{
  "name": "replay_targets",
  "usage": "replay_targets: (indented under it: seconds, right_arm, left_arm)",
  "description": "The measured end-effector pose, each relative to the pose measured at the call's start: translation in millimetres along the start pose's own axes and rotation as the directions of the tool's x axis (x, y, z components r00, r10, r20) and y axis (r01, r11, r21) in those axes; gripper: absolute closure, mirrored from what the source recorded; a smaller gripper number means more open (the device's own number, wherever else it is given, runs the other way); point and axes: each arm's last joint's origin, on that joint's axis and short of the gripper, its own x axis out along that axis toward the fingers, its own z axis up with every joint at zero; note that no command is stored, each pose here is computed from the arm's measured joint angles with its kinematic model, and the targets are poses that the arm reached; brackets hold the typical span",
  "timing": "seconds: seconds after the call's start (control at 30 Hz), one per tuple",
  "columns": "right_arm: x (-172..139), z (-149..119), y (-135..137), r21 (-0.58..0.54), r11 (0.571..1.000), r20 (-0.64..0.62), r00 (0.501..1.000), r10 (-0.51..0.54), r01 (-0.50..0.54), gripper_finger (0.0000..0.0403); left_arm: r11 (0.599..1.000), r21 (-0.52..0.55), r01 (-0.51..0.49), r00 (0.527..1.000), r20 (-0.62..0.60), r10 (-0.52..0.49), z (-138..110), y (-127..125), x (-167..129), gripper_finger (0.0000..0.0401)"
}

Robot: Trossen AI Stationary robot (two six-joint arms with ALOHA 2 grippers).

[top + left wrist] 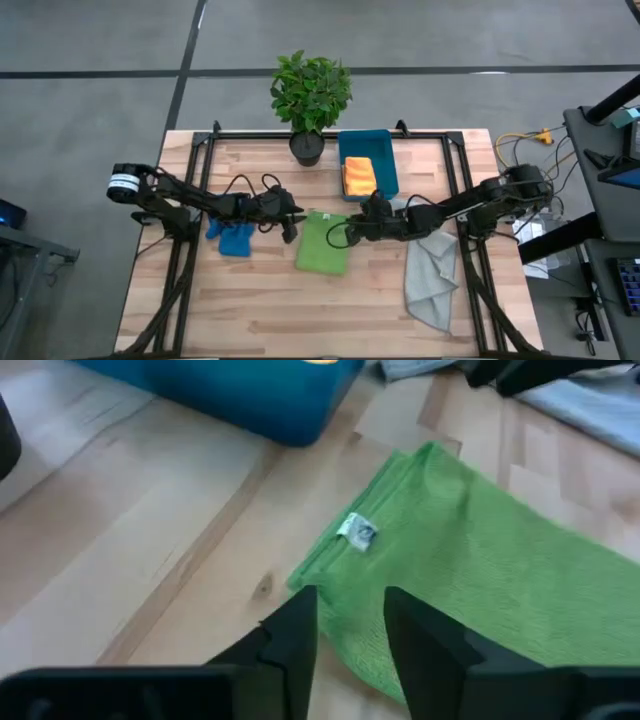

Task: Fold microfiber towels
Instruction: Fold the green microfiber towel

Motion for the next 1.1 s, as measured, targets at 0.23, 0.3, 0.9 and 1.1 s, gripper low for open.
replay_targets:
  seconds: [0.23,0.3,0.9,1.1]
  right_arm:
    - [-16,-2,14,-0.074,0.988,-0.034,0.99,0.136,-0.138,0.026]
    - [-20,-11,21,-0.15,0.967,-0.087,0.977,0.197,-0.208,0.0256]
    - [1,-89,92,-0.748,0.555,-0.29,0.931,0.222,-0.365,0.018]
    - [25,-105,97,-0.795,0.524,-0.358,0.934,0.003,-0.306,0.0161]
  left_arm:
    - [0.999,-0.002,0.041,0.999,0.008,-0.041,3,-2,-4,0.0278]
    - [0.994,0.042,0.104,0.995,-0.014,-0.104,3,-5,-4,0.0279]
    - [0.617,0.689,0.38,0.912,-0.168,-0.375,-34,-79,-32,0.0297]
    - [0.611,0.689,0.389,0.914,-0.205,-0.351,-42,-79,-24,0.0241]
